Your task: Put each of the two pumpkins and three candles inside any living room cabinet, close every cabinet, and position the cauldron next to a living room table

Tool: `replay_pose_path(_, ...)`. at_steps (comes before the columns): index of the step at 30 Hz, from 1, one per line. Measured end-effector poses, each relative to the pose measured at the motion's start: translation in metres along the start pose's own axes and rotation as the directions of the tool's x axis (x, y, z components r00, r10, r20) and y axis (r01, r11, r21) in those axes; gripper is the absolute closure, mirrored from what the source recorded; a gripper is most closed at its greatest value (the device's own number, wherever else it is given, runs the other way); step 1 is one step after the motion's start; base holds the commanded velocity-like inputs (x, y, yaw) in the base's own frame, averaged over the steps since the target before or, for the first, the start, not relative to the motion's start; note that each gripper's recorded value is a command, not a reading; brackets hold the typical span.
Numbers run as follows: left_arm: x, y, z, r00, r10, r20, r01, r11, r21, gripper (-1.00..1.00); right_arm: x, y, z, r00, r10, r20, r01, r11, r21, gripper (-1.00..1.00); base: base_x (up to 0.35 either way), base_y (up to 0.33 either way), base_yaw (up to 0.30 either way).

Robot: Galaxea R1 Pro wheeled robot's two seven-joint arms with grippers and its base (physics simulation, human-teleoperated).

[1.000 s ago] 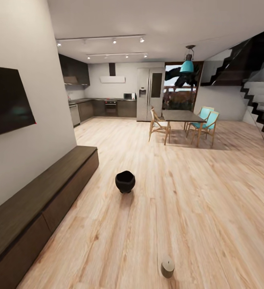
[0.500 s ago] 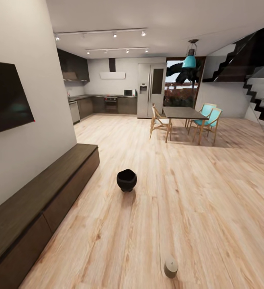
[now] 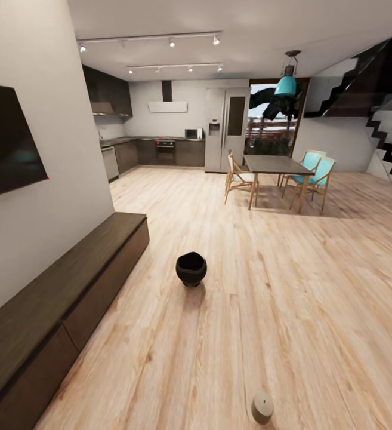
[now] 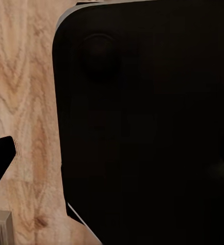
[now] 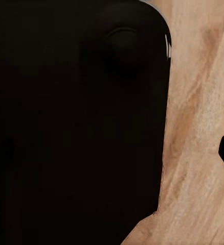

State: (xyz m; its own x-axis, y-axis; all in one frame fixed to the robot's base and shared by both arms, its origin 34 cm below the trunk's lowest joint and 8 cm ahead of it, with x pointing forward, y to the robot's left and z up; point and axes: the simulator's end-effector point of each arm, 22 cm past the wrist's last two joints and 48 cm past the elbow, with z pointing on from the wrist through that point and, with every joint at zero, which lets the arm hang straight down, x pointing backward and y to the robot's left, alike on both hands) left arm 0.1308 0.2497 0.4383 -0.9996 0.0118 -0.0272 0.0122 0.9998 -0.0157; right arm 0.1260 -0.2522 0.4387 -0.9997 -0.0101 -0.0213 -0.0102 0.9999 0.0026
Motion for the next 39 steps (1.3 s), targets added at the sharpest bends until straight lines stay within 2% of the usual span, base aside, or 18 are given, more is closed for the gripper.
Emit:
replay_pose_path(12,0.0,-0.005,0.0,1.0,-0.001,0.0,0.001,1.0,0.006,-1.0,0.0,0.004,0.0,1.0,0.001,0.0,-0.001,1.0,-0.005,-1.0,0.087,0.057,0.034)
replay_pose_path(29,0.0,-0.005,0.0,1.0,-0.009,0.002,0.009,1.0,0.006,-1.0,-0.001,0.006,0.0,1.0,0.0,0.003,0.0,1.0,-0.008,-1.0,-0.021,-0.04,0.267)
replay_pose_path(34,-0.003,-0.004,0.0,1.0,-0.013,0.013,0.013,1.0,0.004,-1.0,-0.008,0.006,0.0,0.999,-0.001,0.043,0.002,1.0,-0.008,-1.0,0.0,-0.001,0.279)
replay_pose_path(39,-0.006,-0.004,0.0,0.999,-0.014,0.041,0.014,1.0,0.004,-1.0,-0.01,0.007,-0.001,0.998,-0.001,0.058,0.002,1.0,-0.009,-1.0,0.0,0.0,0.279)
